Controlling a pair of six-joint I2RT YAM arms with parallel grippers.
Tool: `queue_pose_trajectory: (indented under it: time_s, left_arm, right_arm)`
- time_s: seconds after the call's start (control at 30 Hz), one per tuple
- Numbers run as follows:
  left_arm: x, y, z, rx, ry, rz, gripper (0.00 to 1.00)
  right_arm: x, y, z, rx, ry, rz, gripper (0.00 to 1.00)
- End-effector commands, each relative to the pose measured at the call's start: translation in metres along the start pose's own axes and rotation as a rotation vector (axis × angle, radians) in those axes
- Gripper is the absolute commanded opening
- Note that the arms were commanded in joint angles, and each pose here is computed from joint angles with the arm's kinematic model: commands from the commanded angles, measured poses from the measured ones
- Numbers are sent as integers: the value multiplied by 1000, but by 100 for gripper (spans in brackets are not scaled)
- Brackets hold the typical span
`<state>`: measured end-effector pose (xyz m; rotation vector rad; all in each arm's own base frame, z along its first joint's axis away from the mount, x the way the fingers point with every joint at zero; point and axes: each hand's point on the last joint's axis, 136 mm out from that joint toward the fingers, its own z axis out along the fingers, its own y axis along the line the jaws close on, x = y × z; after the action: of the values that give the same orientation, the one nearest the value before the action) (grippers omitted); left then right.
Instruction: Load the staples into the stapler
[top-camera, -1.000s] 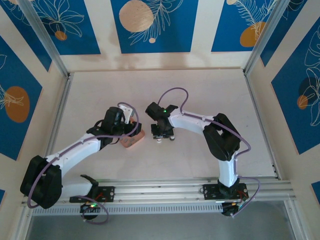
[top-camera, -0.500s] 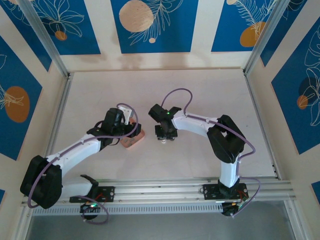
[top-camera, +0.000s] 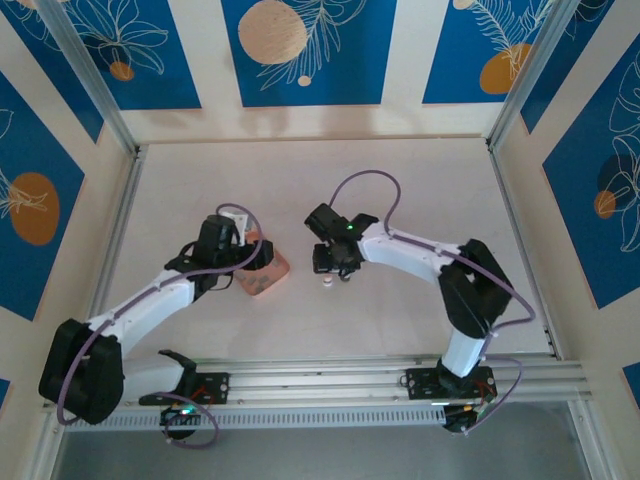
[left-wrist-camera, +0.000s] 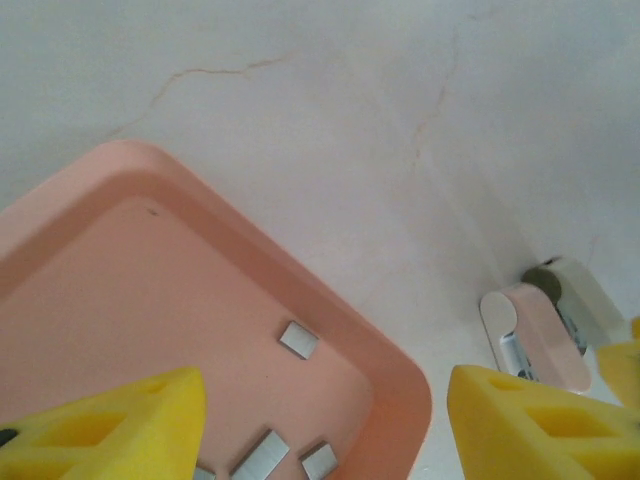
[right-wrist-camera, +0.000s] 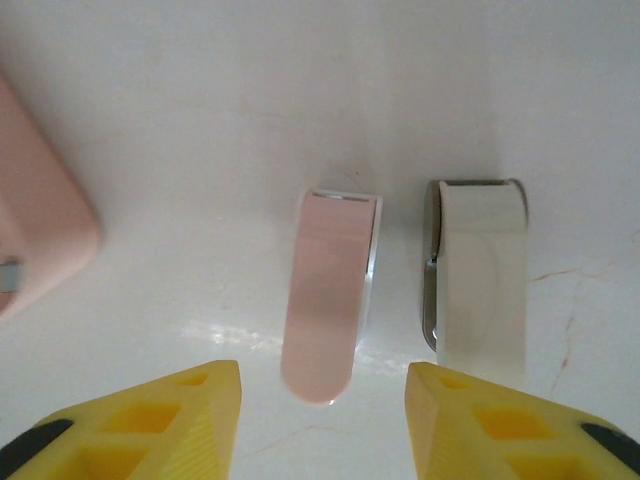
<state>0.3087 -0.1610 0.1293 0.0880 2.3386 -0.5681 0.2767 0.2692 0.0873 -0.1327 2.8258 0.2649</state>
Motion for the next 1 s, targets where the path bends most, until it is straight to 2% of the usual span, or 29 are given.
queue_pose_trajectory:
  time_s: [0.0, 0.13, 0.4, 0.57, 0.97]
  left_arm:
    - [7, 20, -15, -55, 3, -142, 70]
    - [23, 47, -30, -151, 14, -262, 77]
    - [37, 92, -41, -288, -20, -386, 83]
    - [34, 97, -24, -254, -3, -400, 82]
    - [11, 82, 27, -123, 41, -370, 80]
  right_arm:
    - [-19, 3, -23, -69, -131, 3, 49]
    - [-25, 4, -32, -148, -191, 20, 51]
    - [-21, -2, -26, -156, -166, 29, 52]
    - [-21, -5, -25, -155, -163, 37, 53]
    - [-16, -19, -29, -144, -163, 71, 54]
